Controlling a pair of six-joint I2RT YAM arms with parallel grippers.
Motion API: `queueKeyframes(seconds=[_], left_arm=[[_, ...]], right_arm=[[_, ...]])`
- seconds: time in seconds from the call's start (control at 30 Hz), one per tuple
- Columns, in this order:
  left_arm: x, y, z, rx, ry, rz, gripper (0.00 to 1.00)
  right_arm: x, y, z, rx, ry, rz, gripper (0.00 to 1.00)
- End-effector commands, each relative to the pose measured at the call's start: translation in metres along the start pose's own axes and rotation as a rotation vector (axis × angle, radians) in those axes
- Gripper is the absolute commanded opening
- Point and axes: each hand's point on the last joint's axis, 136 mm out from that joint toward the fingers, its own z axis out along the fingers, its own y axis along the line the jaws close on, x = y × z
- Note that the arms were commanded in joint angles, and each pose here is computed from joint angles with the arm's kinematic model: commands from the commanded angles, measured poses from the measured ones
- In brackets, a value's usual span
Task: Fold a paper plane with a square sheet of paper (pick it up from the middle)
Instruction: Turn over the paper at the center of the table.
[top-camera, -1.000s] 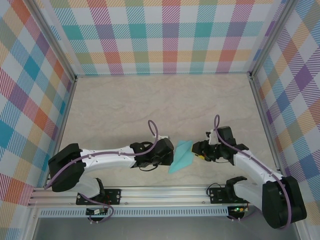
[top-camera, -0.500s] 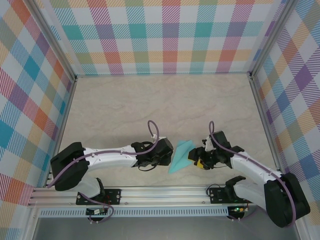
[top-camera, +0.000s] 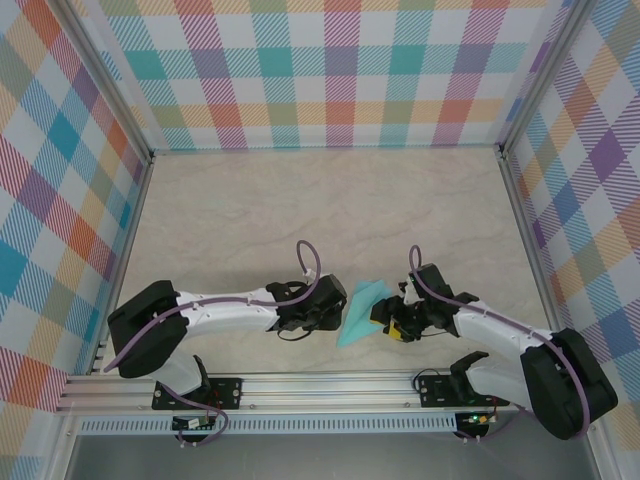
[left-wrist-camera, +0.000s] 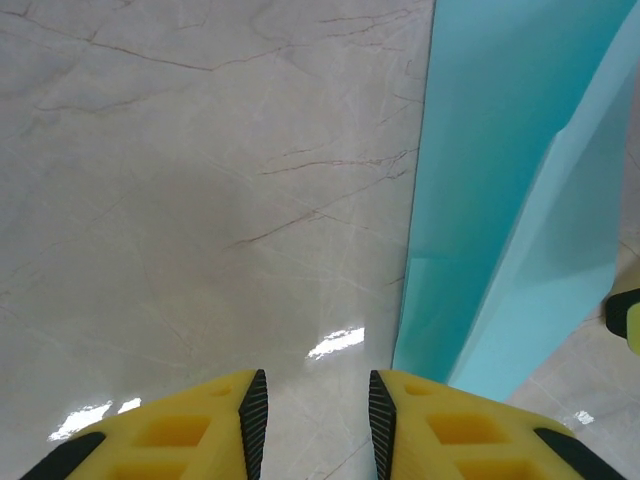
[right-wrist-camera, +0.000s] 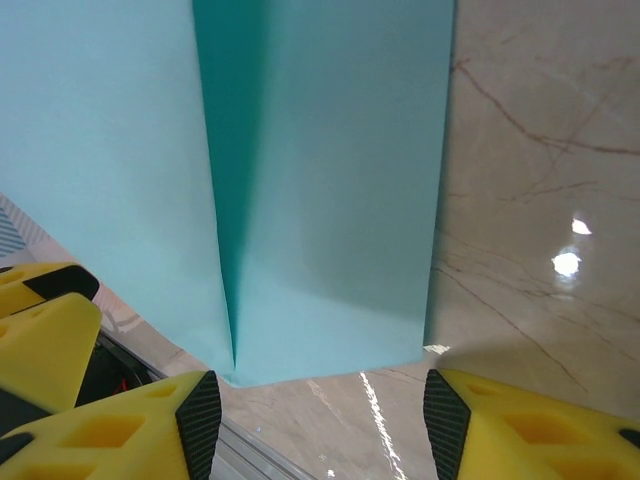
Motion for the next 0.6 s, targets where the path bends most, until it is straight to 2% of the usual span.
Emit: queueKeyframes(seconds=[0.0, 0.1, 0.57], left_arm=[[-0.007, -0.008, 0.002, 0.021, 0.003, -0.023, 0.35], [-0.008, -0.007, 0.002, 0.018, 0.005, -0.033, 0.35], [-0.007, -0.023, 0.008, 0.089, 0.032, -0.025, 0.38]], right_arm=[[0.000, 0.003, 0.003, -0.017, 0.004, -0.005, 0.58], [-0.004, 0.007, 0.006, -0.018, 0.009, -0.012, 0.55], [-0.017, 0.021, 0.013, -0.061, -0.013, -0.008, 0.54]])
